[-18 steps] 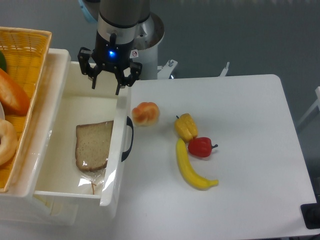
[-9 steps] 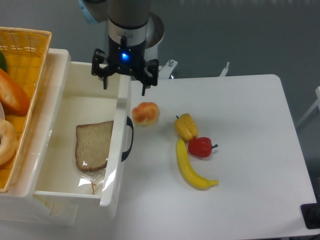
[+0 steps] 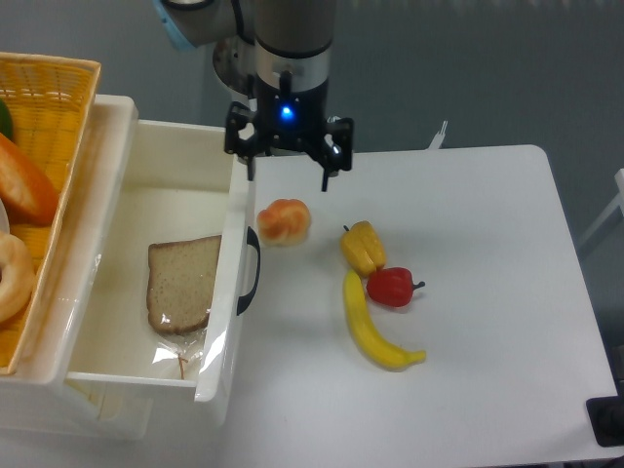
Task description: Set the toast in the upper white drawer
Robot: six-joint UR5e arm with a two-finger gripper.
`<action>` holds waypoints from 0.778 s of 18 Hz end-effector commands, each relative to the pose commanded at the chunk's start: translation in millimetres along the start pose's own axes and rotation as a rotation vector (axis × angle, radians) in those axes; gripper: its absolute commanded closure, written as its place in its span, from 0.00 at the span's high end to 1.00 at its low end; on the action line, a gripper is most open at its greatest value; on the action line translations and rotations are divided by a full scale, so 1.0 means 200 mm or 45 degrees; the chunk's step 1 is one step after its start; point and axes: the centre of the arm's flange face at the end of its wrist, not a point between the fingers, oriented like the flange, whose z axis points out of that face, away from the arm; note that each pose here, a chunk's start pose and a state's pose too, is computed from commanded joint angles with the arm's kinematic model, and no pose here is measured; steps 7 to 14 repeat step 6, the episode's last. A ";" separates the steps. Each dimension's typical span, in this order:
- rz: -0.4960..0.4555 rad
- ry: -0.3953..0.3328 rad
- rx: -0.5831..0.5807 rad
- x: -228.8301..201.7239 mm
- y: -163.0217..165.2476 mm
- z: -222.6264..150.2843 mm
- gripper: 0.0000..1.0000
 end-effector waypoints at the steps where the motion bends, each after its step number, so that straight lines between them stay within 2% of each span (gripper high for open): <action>1: -0.002 0.000 -0.007 -0.01 0.00 0.01 1.00; 6: -0.043 0.004 -0.040 -0.11 0.02 0.07 1.00; 14: -0.043 0.004 -0.040 -0.11 0.02 0.07 1.00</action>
